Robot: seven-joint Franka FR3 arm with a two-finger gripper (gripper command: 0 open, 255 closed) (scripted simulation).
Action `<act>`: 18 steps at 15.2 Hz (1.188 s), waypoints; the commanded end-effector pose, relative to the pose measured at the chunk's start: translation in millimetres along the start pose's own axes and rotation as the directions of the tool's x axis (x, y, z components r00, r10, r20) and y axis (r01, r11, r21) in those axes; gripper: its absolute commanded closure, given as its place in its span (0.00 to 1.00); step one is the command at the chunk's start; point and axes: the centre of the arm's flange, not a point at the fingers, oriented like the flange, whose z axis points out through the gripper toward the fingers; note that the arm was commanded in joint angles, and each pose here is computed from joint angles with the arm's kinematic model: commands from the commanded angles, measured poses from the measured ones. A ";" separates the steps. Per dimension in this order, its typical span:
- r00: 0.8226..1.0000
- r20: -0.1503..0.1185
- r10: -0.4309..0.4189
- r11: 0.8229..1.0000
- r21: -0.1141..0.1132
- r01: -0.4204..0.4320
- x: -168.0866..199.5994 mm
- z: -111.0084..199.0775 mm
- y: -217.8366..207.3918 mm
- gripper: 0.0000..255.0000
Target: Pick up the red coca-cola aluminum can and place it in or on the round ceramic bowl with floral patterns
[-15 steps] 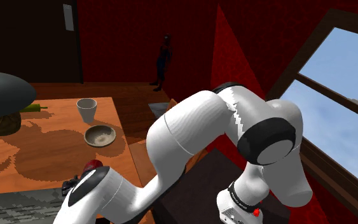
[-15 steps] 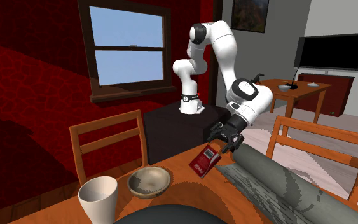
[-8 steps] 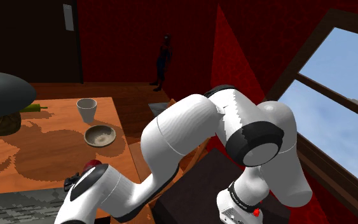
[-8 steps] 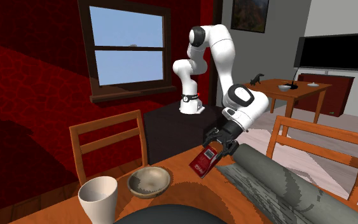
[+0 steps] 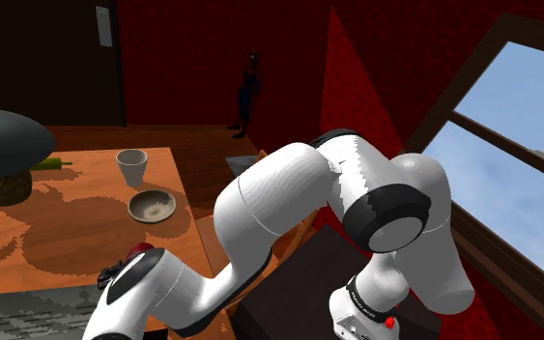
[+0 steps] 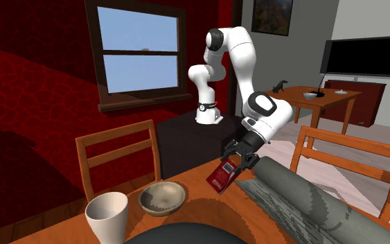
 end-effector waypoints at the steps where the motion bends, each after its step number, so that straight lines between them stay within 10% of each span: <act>1: 1.000 0.001 -0.001 1.000 0.000 0.001 -0.5 0.3 0.3 1.00; 18: 1.000 0.001 -0.001 1.000 0.000 0.001 41.1 -31.9 4.7 1.00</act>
